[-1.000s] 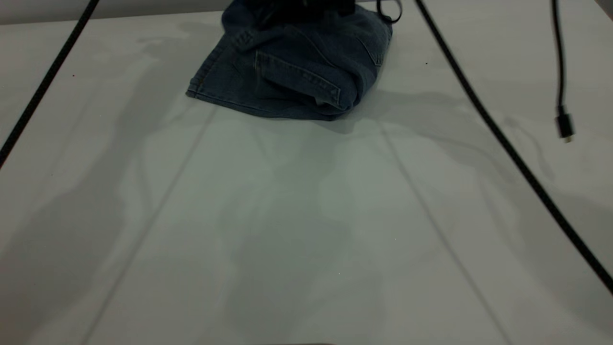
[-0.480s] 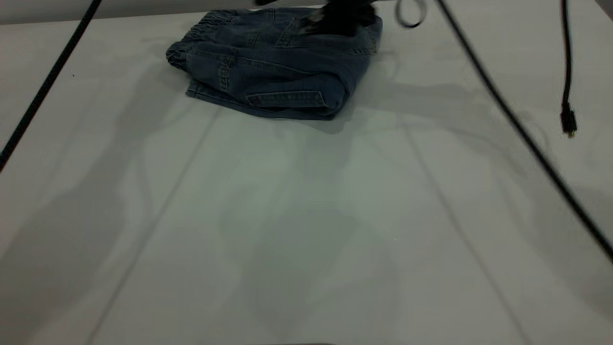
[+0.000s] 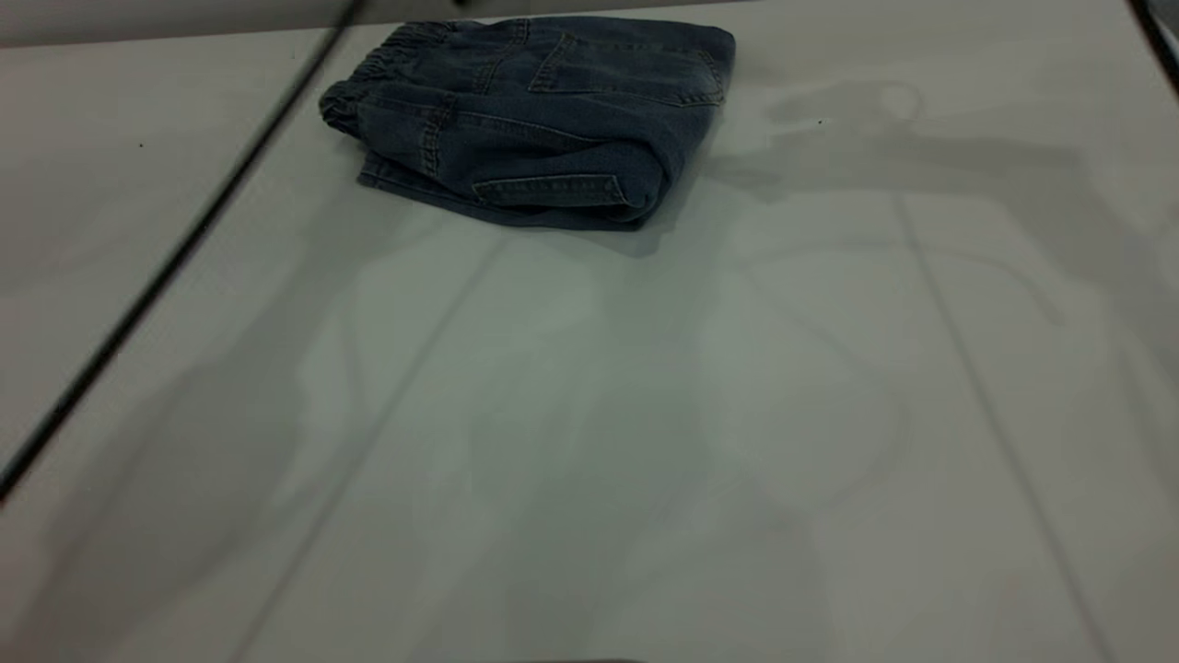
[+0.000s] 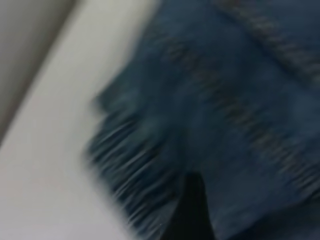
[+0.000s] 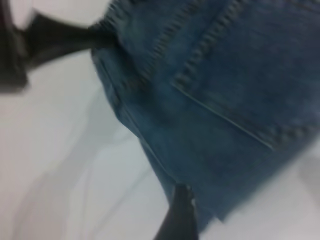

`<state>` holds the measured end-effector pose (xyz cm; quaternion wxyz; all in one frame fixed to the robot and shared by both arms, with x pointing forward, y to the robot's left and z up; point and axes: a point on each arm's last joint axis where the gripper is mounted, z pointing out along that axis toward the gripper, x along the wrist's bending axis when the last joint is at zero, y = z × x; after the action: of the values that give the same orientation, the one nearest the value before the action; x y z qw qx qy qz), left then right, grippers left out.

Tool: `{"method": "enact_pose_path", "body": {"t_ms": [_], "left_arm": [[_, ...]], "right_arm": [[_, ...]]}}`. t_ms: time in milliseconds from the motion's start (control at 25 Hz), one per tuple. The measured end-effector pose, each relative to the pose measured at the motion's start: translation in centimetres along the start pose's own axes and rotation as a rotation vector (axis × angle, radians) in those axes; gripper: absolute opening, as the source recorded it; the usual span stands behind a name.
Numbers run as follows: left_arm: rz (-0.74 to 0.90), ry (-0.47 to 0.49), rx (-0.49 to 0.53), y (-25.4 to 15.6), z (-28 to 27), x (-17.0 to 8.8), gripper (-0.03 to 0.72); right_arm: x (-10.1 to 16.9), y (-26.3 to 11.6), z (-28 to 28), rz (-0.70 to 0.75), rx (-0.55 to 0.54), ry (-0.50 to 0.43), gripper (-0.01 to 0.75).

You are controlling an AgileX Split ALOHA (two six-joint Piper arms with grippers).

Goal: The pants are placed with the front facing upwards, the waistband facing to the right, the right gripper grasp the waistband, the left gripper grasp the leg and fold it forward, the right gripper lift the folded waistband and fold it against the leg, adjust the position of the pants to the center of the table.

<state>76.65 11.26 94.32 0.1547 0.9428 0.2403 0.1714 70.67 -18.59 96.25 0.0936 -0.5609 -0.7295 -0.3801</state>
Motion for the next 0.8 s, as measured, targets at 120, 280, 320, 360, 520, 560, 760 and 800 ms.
{"method": "enact_pose_path", "body": {"t_ms": [120, 280, 320, 360, 520, 560, 760, 800], "left_arm": [[0.079, -0.047, 0.023, 0.8, 2.3, -2.5, 0.587], [0.097, -0.1, 0.067, 0.2, 5.7, -4.4, 0.587], [0.096, -0.111, 0.079, -0.2, 6.6, -4.7, 0.587], [0.092, -0.123, 0.093, -0.6, 7.4, -5.0, 0.587], [-0.008, -0.126, 0.113, -0.9, 8.4, -5.4, 0.587], [-0.058, -0.122, 0.122, -0.9, 8.6, -5.5, 0.587], [-0.352, -0.1, 0.141, -0.5, 8.8, -6.3, 0.587], [-0.388, -0.096, 0.144, -0.3, 8.8, -6.6, 0.587]], "right_arm": [[-0.2, 0.0, -1.0, -0.005, 0.016, -0.028, 0.58], [-0.5, -0.2, -1.3, 0.003, 0.036, -0.027, 0.579], [-0.5, -0.2, -1.3, 0.003, 0.039, -0.026, 0.578], [-0.5, -0.2, -1.3, 0.003, 0.041, -0.025, 0.578], [-0.5, -0.3, -1.3, 0.003, 0.046, -0.023, 0.578], [-0.5, -0.3, -1.3, 0.003, 0.046, -0.022, 0.578], [-0.5, -0.3, -1.3, 0.004, 0.046, -0.023, 0.578], [-0.5, -0.3, -1.3, 0.004, 0.045, -0.023, 0.578]]}}
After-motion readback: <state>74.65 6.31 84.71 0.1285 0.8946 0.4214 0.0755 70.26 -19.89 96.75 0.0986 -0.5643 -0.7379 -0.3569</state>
